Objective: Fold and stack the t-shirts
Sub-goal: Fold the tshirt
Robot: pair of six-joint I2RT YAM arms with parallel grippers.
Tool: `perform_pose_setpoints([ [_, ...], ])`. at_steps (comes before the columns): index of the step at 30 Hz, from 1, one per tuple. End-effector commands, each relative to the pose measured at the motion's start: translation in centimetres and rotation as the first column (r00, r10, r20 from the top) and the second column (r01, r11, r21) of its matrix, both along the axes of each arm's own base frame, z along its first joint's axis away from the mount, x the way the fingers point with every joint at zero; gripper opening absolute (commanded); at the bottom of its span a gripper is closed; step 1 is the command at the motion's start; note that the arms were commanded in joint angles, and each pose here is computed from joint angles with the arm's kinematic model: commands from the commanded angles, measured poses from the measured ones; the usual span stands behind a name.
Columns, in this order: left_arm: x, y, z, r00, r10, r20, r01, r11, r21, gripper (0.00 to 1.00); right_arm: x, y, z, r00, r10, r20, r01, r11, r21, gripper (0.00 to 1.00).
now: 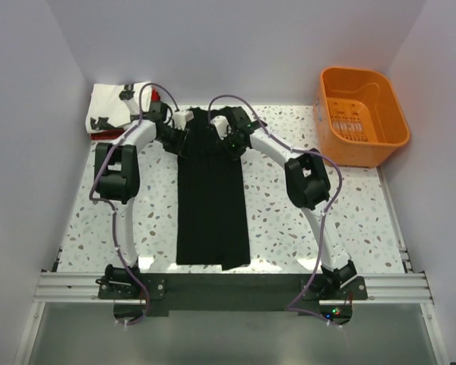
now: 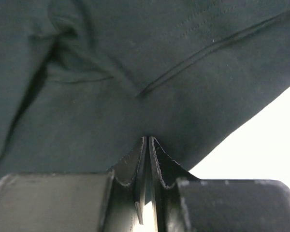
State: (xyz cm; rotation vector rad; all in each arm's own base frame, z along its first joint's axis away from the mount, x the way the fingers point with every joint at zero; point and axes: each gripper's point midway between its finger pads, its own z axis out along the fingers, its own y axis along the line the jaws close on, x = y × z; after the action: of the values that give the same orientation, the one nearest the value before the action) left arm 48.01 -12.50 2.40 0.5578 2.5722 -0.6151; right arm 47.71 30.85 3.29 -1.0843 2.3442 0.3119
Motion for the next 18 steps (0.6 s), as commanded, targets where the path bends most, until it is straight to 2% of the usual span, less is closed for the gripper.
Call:
perform_pose_setpoints([
  [1,1.6,0.4,-0.7,1.0,0.019,0.014,-0.02,0.999,0.028,0.35,4.2,-0.6,1.1,0.986,-0.112,0.126,0.114,0.993,-0.008,0.08],
  [6,3.1,0.4,-1.3,0.999,0.024,0.023,-0.025,0.999,0.035,0.35,7.0,-3.8,-0.1,0.954,-0.244,0.175,0.258,0.964,-0.061,0.07],
  [12,5.2,0.0,-1.8,0.999,0.023,0.034,-0.024,0.999,0.024,0.36,9.1,-5.4,-0.8,0.936,-0.265,0.23,0.292,0.952,-0.092,0.08],
  [17,6.5,-0.6,0.4,0.995,0.019,0.103,-0.018,1.0,-0.008,0.48,10.8,-5.2,0.9,0.918,-0.265,0.296,0.295,0.954,-0.061,0.11],
  [18,7.0,-0.5,1.5,0.991,0.018,0.13,-0.017,1.0,-0.013,0.51,11.2,-4.9,2.5,0.91,-0.266,0.318,0.292,0.956,-0.036,0.12],
])
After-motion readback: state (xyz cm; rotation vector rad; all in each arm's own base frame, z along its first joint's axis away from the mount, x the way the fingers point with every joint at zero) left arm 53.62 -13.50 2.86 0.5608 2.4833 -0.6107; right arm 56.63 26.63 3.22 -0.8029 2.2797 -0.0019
